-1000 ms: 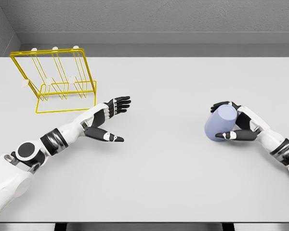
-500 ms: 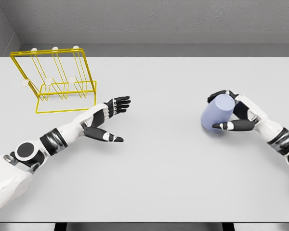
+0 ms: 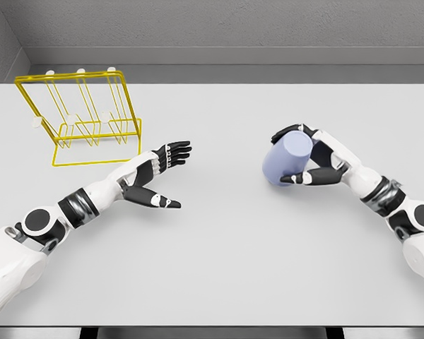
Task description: Place the cup on the cup holder with both arms
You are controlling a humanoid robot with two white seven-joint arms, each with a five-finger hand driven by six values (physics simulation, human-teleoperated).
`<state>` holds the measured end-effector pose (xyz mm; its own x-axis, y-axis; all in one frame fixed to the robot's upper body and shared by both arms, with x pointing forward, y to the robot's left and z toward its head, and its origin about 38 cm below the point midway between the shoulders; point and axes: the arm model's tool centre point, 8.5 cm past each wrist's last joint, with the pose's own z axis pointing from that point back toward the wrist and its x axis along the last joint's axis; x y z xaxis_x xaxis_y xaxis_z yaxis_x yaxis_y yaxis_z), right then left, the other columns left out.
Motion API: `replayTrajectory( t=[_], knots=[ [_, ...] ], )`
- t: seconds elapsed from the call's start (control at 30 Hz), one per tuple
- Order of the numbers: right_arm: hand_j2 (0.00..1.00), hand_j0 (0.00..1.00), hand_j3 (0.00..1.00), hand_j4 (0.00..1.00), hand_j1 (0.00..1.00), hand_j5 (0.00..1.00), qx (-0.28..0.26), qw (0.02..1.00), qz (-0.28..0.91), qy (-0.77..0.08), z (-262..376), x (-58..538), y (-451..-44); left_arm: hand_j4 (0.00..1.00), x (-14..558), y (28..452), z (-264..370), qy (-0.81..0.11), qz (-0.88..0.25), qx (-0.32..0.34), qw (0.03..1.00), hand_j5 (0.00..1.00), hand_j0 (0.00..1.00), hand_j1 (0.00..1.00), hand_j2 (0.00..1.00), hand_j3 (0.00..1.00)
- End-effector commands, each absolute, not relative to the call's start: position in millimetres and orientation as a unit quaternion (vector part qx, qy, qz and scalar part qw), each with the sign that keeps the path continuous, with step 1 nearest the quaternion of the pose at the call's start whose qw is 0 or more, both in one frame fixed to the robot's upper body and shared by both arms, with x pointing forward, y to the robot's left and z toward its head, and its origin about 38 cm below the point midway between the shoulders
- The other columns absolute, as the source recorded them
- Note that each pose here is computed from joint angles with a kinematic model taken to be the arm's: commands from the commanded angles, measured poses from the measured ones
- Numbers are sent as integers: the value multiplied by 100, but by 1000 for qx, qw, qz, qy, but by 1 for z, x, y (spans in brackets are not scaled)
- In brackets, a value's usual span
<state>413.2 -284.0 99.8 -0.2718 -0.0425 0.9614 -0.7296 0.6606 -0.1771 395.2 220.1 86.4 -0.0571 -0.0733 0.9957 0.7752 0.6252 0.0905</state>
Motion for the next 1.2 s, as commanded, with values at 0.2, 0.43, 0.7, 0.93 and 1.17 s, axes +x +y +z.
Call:
replayTrajectory(
  t=[0.2, 0.43, 0.7, 0.93, 1.17],
  knots=[
    [58, 58, 58, 58, 58, 58, 294, 537, 339, -715, 86, 408, -246, 100, 396, 223, 88, -649, -330, -273, 629, 100, 100, 100, 100, 100],
    [58, 58, 58, 58, 58, 58, 316, 523, 339, -715, 88, 410, -220, 100, 397, 225, 86, -652, -330, -269, 627, 100, 100, 100, 100, 100],
    [58, 58, 58, 58, 58, 58, 335, 508, 340, -717, 89, 412, -194, 100, 402, 235, 84, -653, -322, -256, 635, 100, 100, 100, 100, 100],
    [58, 58, 58, 58, 58, 58, 343, 507, 352, -709, 88, 413, -177, 100, 402, 234, 82, -653, -321, -257, 636, 100, 100, 100, 100, 100],
    [58, 58, 58, 58, 58, 58, 345, 517, 354, -699, 78, 418, -160, 100, 402, 234, 82, -653, -321, -257, 636, 100, 100, 100, 100, 100]
  ],
)
